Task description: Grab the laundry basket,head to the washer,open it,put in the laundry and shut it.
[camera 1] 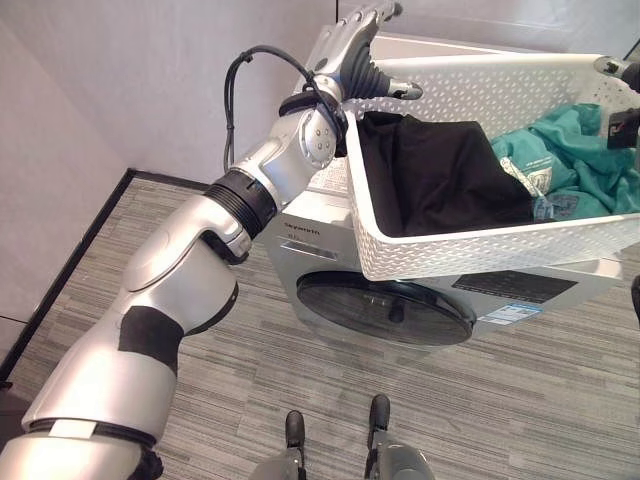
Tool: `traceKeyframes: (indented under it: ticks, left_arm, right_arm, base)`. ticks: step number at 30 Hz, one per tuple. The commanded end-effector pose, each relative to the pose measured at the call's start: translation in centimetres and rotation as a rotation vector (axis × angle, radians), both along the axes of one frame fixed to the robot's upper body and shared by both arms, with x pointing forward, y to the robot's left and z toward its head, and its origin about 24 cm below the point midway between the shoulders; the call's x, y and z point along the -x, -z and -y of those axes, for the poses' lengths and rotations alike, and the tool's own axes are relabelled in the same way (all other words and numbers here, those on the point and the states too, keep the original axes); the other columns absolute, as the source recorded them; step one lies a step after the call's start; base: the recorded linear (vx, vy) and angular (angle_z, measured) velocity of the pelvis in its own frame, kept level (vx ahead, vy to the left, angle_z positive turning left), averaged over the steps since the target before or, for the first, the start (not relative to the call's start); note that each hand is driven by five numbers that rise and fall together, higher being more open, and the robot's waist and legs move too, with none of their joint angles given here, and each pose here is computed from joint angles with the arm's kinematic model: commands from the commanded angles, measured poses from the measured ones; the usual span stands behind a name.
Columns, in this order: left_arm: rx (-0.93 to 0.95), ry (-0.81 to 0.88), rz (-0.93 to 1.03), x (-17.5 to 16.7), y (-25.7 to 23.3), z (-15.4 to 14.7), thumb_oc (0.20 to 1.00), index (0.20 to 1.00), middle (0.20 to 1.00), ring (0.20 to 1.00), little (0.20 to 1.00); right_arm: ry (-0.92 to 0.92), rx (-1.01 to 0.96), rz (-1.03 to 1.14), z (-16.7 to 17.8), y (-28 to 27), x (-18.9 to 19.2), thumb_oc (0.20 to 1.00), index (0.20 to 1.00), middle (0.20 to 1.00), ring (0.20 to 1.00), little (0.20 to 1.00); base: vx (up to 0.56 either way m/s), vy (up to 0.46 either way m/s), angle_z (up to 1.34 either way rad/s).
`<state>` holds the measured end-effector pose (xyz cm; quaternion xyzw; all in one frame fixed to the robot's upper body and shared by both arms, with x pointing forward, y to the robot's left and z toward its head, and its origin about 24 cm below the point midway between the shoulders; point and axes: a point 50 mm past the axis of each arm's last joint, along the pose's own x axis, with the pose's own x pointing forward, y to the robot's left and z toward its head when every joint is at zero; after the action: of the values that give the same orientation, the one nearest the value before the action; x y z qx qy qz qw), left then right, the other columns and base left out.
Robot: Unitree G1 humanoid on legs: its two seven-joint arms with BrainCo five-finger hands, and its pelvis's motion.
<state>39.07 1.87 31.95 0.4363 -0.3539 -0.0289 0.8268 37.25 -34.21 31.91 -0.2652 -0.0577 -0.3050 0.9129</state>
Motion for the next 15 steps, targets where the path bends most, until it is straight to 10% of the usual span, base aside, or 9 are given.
traceKeyframes:
  ticks: [1, 15]
  left_arm:
    - [0.112, 0.232, 0.349, 6.3, -9.9, 5.4, 1.0, 1.0, 1.0, 1.0, 1.0]
    - [0.308, 0.201, 0.344, 5.2, -10.7, 1.2, 1.0, 1.0, 1.0, 1.0, 1.0]
  right_arm:
    - [-0.17, -0.05, 0.083, -5.4, -1.0, -2.4, 1.0, 1.0, 1.0, 1.0, 1.0]
    - [-0.324, -0.021, 0.378, -9.9, -4.7, -1.5, 1.0, 1.0, 1.0, 1.0, 1.0]
  base:
    - [0.0, 0.0, 0.0]
    - [0.01, 0.003, -0.01]
